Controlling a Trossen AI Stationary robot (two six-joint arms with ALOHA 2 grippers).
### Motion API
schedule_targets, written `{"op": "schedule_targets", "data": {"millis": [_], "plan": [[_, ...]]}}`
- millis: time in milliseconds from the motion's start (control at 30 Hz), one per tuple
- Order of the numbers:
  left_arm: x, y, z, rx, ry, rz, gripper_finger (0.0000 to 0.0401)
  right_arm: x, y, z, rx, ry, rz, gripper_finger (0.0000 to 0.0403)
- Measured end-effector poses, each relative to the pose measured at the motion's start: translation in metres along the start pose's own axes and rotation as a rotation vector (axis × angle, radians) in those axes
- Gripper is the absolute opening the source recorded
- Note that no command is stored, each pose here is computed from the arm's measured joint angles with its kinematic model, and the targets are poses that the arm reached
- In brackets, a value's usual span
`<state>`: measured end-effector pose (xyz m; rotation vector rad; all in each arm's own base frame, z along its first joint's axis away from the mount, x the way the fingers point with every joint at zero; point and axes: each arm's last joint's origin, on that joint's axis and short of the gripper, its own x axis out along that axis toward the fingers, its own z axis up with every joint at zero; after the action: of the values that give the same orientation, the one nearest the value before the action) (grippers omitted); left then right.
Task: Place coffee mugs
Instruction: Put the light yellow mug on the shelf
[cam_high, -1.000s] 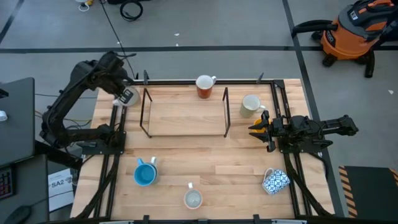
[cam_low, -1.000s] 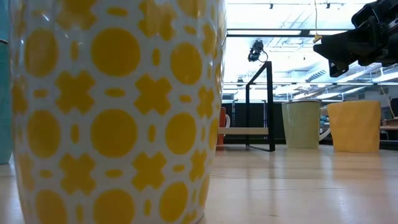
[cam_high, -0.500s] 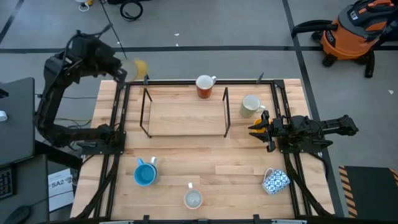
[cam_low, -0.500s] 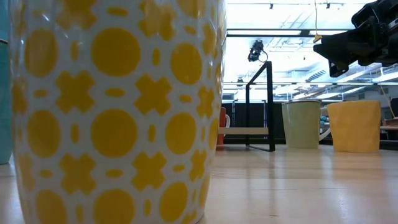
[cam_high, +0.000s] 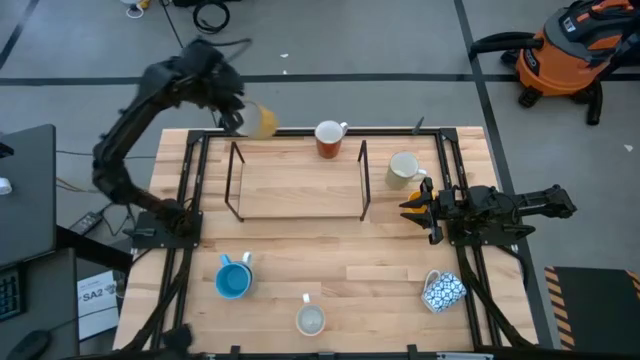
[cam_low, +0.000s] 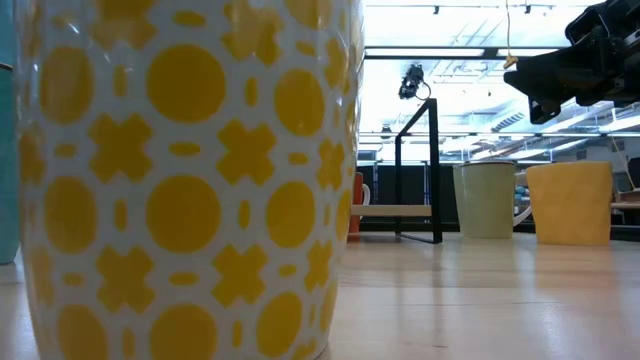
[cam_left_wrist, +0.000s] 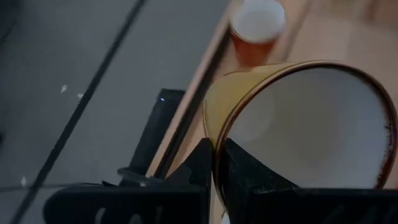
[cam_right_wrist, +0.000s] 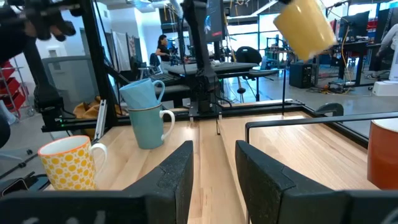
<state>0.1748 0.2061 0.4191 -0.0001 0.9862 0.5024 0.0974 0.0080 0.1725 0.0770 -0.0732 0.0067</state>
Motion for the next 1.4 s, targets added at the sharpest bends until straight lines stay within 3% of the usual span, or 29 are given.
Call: {"op": "schedule_targets", "data": {"millis": [200, 400, 967, 1400], "plan": [[0.045, -0.004, 0.006, 0.207, 0.133, -0.108, 0.0024, 0.000, 0.000, 0.000, 0.000, 0.000, 0.000, 0.0125], [0.074, -0.008, 0.008, 0.304, 0.215, -0.192, 0.0024, 0.000, 0.000, 0.000, 0.000, 0.000, 0.000, 0.0125], [0.114, -0.012, 0.003, 0.340, 0.340, -0.308, 0.0024, 0.000, 0.000, 0.000, 0.000, 0.000, 0.000, 0.0125], [0.142, -0.019, -0.016, 0.339, 0.387, -0.346, 0.0024, 0.000, 0.000, 0.000, 0.000, 0.000, 0.000, 0.0125]]}}
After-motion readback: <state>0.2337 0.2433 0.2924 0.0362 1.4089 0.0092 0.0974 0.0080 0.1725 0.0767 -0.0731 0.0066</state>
